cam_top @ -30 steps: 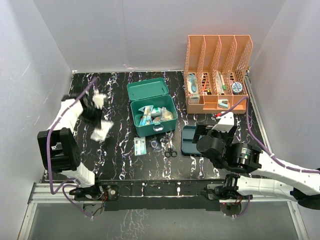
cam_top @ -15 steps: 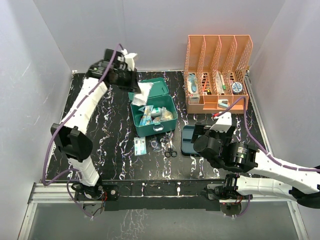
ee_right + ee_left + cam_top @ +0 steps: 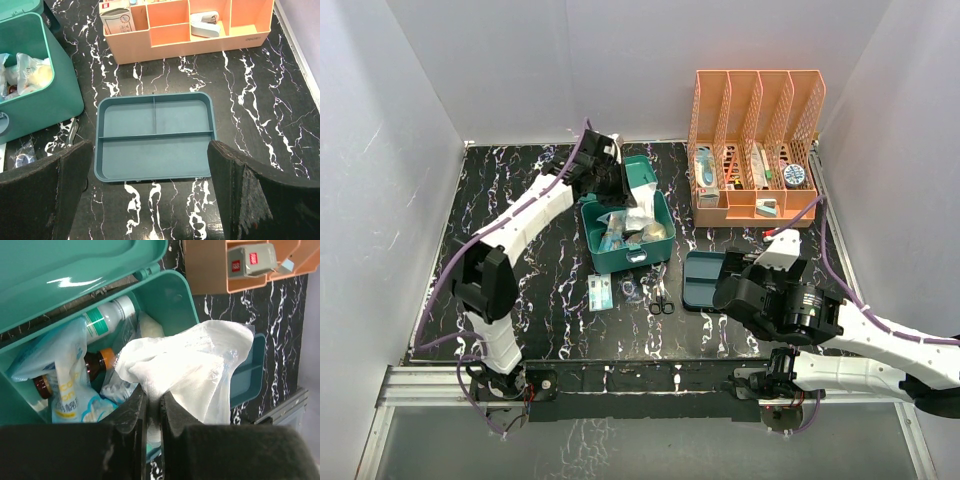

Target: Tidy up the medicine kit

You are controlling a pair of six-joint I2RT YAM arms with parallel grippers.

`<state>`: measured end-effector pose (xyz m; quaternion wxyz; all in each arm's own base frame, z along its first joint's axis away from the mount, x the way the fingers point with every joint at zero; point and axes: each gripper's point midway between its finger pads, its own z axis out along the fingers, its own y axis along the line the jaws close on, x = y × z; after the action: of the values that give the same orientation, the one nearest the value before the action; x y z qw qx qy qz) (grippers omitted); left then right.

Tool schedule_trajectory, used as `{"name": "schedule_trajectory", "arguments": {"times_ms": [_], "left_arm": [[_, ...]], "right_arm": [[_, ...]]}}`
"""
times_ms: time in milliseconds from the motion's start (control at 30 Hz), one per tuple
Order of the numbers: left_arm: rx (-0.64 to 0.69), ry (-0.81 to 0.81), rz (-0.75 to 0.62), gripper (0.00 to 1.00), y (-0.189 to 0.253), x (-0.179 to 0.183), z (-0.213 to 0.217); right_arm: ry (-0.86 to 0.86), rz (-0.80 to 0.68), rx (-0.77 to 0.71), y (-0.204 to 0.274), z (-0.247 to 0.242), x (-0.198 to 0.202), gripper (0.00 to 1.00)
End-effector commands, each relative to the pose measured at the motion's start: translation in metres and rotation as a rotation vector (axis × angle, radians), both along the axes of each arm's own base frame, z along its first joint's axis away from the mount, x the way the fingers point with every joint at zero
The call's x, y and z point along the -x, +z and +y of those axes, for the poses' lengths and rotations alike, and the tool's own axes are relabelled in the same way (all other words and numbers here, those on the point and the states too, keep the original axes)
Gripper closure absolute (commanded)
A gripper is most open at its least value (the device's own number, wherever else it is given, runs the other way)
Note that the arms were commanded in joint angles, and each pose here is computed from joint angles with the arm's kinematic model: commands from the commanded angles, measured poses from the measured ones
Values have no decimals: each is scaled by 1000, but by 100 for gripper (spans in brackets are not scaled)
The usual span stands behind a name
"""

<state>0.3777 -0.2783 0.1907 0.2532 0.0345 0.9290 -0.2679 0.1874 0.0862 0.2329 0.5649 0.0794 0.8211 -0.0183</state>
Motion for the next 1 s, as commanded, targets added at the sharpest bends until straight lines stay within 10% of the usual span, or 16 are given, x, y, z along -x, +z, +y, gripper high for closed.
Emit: {"name": "schedule_trajectory", "arguments": {"times_ms": [0,700,967], "left_arm": [[-13,131,30,100,-23,-16,-2],[-174,262,151,100,-99,-4,28],[-157,220,103,63,-75,-4,27]], "right_arm": [[-33,-45,-66,20,-5,-1,2],[-37,-9,-62,12,-1,1,2],[-36,-9,-61,8,1,0,2]]}}
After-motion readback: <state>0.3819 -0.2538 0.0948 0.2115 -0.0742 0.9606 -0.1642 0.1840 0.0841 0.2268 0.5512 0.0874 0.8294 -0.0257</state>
